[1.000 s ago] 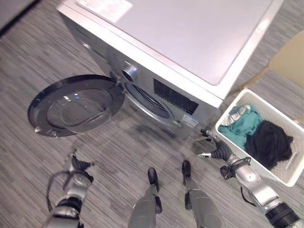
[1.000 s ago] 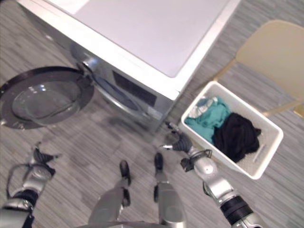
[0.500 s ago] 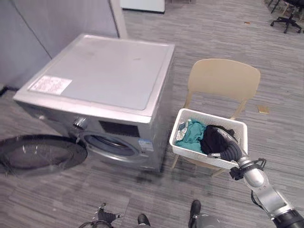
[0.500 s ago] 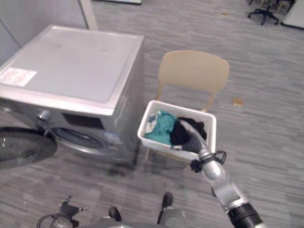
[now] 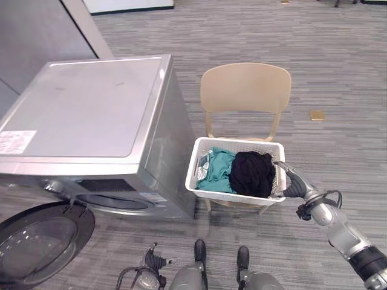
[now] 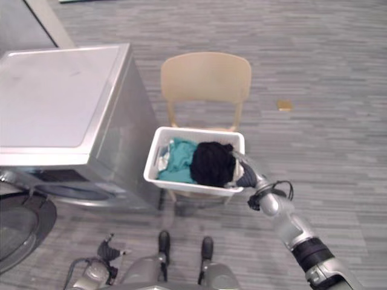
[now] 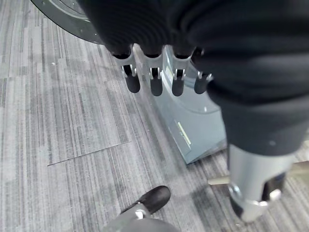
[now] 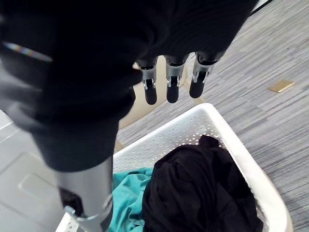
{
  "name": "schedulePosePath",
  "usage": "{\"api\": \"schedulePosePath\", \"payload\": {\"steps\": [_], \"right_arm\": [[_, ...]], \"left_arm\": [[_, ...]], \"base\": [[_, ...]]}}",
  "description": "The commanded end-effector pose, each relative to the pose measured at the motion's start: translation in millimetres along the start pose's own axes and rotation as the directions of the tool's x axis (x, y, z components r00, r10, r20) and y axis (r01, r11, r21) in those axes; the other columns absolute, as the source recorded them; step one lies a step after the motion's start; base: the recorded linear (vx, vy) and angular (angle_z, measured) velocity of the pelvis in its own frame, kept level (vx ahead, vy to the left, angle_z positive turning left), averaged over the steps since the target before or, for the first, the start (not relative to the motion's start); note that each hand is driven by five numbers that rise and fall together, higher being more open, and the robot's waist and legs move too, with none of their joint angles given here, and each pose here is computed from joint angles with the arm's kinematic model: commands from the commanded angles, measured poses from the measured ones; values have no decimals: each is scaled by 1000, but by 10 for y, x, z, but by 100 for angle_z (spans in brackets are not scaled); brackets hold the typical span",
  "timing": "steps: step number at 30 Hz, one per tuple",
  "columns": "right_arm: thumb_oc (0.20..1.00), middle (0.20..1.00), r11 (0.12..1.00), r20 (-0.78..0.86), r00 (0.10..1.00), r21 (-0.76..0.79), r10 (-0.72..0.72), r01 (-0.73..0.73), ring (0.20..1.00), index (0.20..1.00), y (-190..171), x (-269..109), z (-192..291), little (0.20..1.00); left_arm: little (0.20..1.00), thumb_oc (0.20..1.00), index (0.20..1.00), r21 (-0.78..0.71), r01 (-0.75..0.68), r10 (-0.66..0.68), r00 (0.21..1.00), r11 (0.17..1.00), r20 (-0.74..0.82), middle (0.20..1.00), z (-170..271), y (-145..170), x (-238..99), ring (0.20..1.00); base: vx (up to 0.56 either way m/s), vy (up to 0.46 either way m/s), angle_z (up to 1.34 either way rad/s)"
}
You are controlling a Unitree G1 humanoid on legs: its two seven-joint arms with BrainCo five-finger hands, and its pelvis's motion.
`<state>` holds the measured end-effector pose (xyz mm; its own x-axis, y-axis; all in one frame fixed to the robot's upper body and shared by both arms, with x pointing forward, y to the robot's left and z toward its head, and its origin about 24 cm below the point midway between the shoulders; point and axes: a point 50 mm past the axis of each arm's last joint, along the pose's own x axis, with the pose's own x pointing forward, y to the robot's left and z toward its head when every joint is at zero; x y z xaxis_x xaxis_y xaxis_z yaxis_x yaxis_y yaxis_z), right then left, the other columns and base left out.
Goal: Grab the laundry basket,head to the washer,open it,put in the laundry and shut it.
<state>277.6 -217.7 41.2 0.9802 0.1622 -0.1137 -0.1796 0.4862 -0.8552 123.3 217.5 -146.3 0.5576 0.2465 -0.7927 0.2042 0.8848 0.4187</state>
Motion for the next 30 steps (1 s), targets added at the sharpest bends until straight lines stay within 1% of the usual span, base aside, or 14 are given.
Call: {"api": "schedulePosePath", "payload": {"steps": [1,7,10,11,14,16,20,23,28,30], "right_arm": [[1000,1000,996,96,994,-63,-59,65,1000,1000,-148,110,174,1000],[1000,1000,989,148,986,-111,-77,94,1000,1000,-203,223,311,1000],[1000,1000,975,198,974,-170,-107,142,1000,1000,-294,380,467,1000],[1000,1000,975,199,974,-170,-107,142,1000,1000,-294,385,471,1000],[1000,1000,955,205,971,-238,-127,175,1000,1000,-376,548,539,1000],[1000,1000,937,158,977,-298,-140,183,1000,1000,-441,702,511,1000],[1000,1000,932,114,981,-309,-159,187,1000,1000,-502,828,508,1000],[1000,1000,918,91,981,-347,-172,193,1000,1000,-544,949,559,1000],[1000,1000,926,84,979,-317,-186,203,1000,1000,-520,1039,661,1000],[1000,1000,931,83,982,-316,-167,185,1000,1000,-459,1064,700,1000]], "left_arm": [[1000,1000,1000,28,-67,67,998,997,-4,1000,-38,241,31,1000],[1000,1000,1000,28,-112,112,994,993,-1,1000,-21,357,51,1000],[1000,1000,1000,21,-144,143,989,989,47,1000,125,436,85,1000],[1000,1000,1000,20,-145,143,989,989,47,1000,127,438,86,1000],[1000,1000,1000,3,-162,161,983,987,83,1000,235,463,103,1000],[1000,1000,1000,-9,-170,170,978,985,118,1000,350,490,122,1000],[1000,1000,1000,-19,-174,175,976,985,131,1000,412,496,137,1000],[1000,1000,1000,-30,-183,185,975,983,121,1000,412,515,148,1000],[1000,1000,1000,-37,-194,197,973,980,117,1000,431,531,159,1000],[1000,1000,1000,-38,-197,200,973,980,119,1000,451,542,165,1000]], "base": [[72,114,-19],[38,132,-13],[-29,92,-2],[-42,90,-18],[-30,55,-4],[-37,60,5],[-16,22,13],[9,-5,12],[1,-12,26],[7,-25,9]]}}
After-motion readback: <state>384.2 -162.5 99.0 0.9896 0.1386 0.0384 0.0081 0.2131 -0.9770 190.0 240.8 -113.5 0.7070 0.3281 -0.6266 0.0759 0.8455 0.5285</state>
